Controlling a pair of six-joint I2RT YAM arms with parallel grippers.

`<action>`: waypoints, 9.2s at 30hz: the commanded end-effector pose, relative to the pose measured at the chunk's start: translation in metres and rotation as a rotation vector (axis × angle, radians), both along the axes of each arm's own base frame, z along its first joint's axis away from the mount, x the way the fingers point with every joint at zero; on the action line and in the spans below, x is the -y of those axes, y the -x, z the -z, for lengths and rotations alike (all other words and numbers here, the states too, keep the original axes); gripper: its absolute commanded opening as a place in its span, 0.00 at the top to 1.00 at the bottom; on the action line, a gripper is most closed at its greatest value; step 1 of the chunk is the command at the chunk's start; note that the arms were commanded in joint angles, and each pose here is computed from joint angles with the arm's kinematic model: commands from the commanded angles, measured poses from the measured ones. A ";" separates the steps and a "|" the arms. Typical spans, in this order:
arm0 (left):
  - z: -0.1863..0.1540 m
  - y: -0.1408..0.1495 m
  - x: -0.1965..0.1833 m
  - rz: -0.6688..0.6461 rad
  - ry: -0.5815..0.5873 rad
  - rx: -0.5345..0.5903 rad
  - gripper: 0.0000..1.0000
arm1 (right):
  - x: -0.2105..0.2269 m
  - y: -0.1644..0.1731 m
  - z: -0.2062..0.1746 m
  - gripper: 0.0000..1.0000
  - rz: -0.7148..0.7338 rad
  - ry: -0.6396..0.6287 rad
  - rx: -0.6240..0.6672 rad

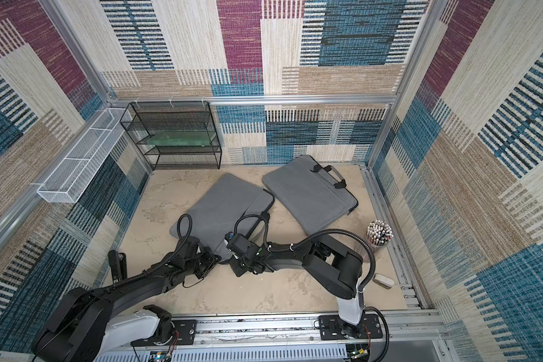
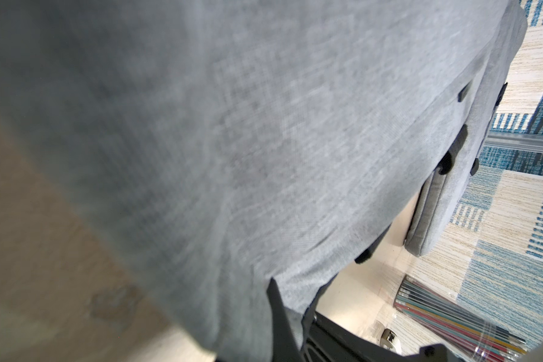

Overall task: Open the zippered laptop bag and take out the laptop
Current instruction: Unzip the zipper on the zippered laptop bag.

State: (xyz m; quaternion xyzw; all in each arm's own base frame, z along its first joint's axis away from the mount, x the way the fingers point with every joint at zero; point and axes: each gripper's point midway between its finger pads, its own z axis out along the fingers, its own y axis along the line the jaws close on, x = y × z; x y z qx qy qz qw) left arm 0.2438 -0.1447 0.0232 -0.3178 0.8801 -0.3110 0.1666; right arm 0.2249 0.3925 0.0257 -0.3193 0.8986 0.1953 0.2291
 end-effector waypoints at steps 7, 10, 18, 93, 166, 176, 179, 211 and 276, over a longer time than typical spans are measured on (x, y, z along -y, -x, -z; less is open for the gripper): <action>0.033 0.035 -0.028 -0.030 -0.143 -0.170 1.00 | 0.024 -0.022 0.002 1.00 0.117 0.048 0.020; 0.035 0.038 -0.030 -0.039 -0.145 -0.176 1.00 | 0.029 -0.030 0.003 1.00 0.153 0.050 0.018; 0.033 0.035 -0.032 -0.052 -0.150 -0.167 1.00 | 0.028 -0.031 0.001 1.00 0.147 0.035 0.021; 0.020 0.052 -0.086 -0.245 -0.293 -0.102 1.00 | 0.072 -0.102 -0.014 1.00 0.367 -0.087 0.020; -0.026 0.013 -0.154 -0.338 -0.373 -0.017 1.00 | 0.118 -0.066 -0.019 1.00 0.388 -0.090 -0.010; -0.043 -0.015 -0.164 -0.314 -0.416 0.021 1.00 | 0.113 -0.062 -0.012 1.00 0.368 -0.092 -0.039; -0.049 -0.025 -0.166 -0.306 -0.424 0.030 1.00 | 0.111 -0.060 -0.009 1.00 0.366 -0.097 -0.052; -0.070 -0.007 -0.154 -0.250 -0.320 0.018 0.38 | 0.078 -0.043 0.000 1.00 0.288 -0.139 -0.123; -0.017 -0.013 0.037 0.356 -0.672 0.079 0.96 | 0.056 -0.017 -0.032 1.00 0.151 -0.218 -0.129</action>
